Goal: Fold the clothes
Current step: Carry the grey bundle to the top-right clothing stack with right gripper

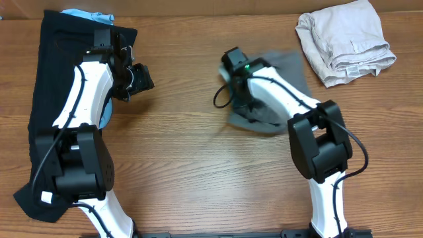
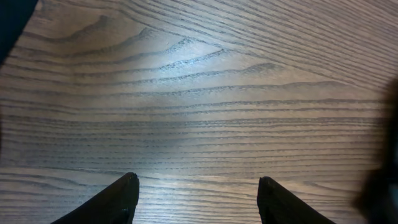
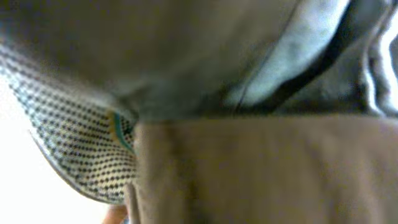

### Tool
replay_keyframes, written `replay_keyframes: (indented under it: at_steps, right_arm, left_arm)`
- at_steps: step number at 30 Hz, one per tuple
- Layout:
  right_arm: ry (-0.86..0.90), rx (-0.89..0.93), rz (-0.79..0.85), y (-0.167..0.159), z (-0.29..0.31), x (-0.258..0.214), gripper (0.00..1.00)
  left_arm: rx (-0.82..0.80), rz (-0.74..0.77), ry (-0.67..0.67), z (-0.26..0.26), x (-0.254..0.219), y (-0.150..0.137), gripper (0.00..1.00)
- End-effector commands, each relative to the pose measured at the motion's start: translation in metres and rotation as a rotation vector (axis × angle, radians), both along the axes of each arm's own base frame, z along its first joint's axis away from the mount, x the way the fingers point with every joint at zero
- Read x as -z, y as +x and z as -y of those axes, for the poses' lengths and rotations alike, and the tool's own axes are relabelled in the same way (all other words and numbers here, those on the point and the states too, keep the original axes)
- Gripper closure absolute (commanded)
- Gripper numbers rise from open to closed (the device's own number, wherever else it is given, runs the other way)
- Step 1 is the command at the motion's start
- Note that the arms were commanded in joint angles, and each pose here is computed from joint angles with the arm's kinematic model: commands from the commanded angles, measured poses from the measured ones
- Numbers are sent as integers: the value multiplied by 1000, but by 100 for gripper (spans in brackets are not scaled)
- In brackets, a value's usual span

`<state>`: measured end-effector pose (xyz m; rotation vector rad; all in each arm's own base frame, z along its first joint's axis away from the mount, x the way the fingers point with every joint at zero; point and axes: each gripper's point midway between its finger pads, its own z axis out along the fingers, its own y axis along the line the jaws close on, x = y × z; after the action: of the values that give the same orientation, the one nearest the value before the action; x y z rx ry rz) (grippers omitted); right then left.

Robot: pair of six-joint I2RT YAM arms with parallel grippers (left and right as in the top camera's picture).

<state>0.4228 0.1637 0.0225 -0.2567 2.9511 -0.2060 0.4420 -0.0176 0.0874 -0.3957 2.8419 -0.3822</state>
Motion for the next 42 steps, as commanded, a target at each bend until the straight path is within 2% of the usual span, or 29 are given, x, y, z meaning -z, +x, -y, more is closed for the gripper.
replay_keyframes:
  at_steps: [1, 6, 13, 16, 20, 28, 32, 38, 42]
  right_arm:
    - [24, 95, 154, 41, 26, -80, 96]
    - [24, 104, 283, 65, 61, -170, 96]
    - [55, 222, 470, 85, 118, -252, 96]
    - [2, 178, 596, 96, 157, -299, 96]
    - [-77, 131, 696, 109, 183, -326, 96]
    - [-286, -64, 766, 142, 229, -340, 96]
    - [-358, -61, 786, 156, 266, -338, 96]
    - [-355, -10, 760, 174, 312, -303, 96]
    - [-308, -27, 728, 189, 318, -269, 96]
  left_arm:
    - [21, 17, 15, 1, -3, 3, 37]
    - [21, 19, 15, 1, -4, 3, 37]
    - [21, 23, 16, 1, -4, 4, 37]
    - [21, 26, 16, 1, -4, 5, 37]
    - [20, 26, 18, 1, -4, 5, 37]
    - [8, 40, 60, -7, -4, 9, 41]
    - [8, 35, 60, -7, -3, 7, 42]
    - [7, 48, 61, -7, -4, 11, 42]
    - [3, 57, 60, -7, -5, 13, 44]
